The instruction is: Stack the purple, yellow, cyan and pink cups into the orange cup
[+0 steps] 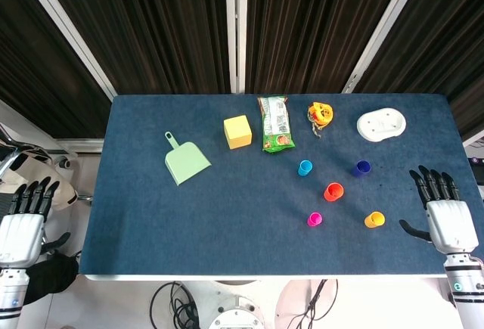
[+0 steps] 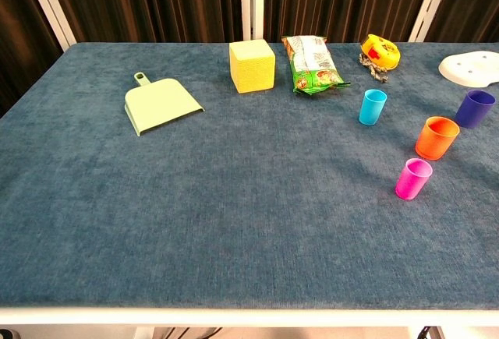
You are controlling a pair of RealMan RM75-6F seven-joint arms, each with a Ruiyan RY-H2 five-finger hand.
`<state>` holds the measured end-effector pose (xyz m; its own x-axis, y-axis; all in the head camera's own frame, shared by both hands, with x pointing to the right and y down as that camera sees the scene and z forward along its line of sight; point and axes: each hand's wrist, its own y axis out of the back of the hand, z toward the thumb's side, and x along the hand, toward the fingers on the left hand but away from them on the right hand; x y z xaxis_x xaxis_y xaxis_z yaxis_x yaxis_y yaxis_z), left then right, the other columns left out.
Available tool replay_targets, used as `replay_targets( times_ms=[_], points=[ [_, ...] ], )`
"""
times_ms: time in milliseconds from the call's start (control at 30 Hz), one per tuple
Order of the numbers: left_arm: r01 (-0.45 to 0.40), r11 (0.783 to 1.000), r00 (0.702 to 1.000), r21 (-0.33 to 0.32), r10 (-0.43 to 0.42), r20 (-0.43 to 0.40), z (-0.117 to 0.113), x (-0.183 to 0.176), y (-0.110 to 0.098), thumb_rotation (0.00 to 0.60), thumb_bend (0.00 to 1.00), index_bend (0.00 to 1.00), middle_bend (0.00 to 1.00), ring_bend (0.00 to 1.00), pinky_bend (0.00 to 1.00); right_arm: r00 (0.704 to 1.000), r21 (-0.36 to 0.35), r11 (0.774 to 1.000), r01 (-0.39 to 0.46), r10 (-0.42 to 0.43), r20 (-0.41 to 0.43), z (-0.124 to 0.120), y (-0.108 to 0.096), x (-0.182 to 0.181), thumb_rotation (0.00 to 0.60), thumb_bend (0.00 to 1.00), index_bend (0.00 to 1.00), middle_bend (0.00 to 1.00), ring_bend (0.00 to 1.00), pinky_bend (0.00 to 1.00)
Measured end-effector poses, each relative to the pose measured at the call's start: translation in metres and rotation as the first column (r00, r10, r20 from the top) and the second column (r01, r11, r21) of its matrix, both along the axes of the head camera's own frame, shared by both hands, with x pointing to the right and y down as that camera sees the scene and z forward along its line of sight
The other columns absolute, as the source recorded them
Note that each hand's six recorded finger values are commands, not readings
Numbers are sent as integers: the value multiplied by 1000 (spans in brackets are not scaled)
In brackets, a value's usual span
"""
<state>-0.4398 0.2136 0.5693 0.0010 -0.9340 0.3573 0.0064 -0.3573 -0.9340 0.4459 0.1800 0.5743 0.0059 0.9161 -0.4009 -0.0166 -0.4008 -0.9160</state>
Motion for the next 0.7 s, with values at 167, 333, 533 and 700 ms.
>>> replay_targets(
  times_ms=[167, 333, 533, 700],
  points=[
    [-2, 1000, 1000, 4, 2, -4, -1, 1, 1, 600, 58, 29, 0, 0, 0, 1000, -20, 1000, 9, -10, -20, 11, -18, 1, 600, 95, 0, 0, 0, 0],
    [3, 1000, 1000, 3, -3, -1, -2, 0, 4, 600, 58, 29, 0, 0, 0, 999, -65, 998, 16, -19, -50, 35, -44, 4, 600, 105, 0, 21, 0, 0],
    [12, 1000, 1000, -14, -12, 0, 1, -1, 4, 600, 58, 29, 0, 0, 0, 993, -155, 988, 14, -32, -114, 73, -74, 8, 600, 108, 0, 28, 0, 1],
    [9, 1000, 1000, -18, -9, 4, 3, -1, 3, 600, 58, 29, 0, 0, 0, 985, -247, 969, -1, -41, -166, 108, -95, 5, 600, 110, 0, 28, 0, 29]
  ],
)
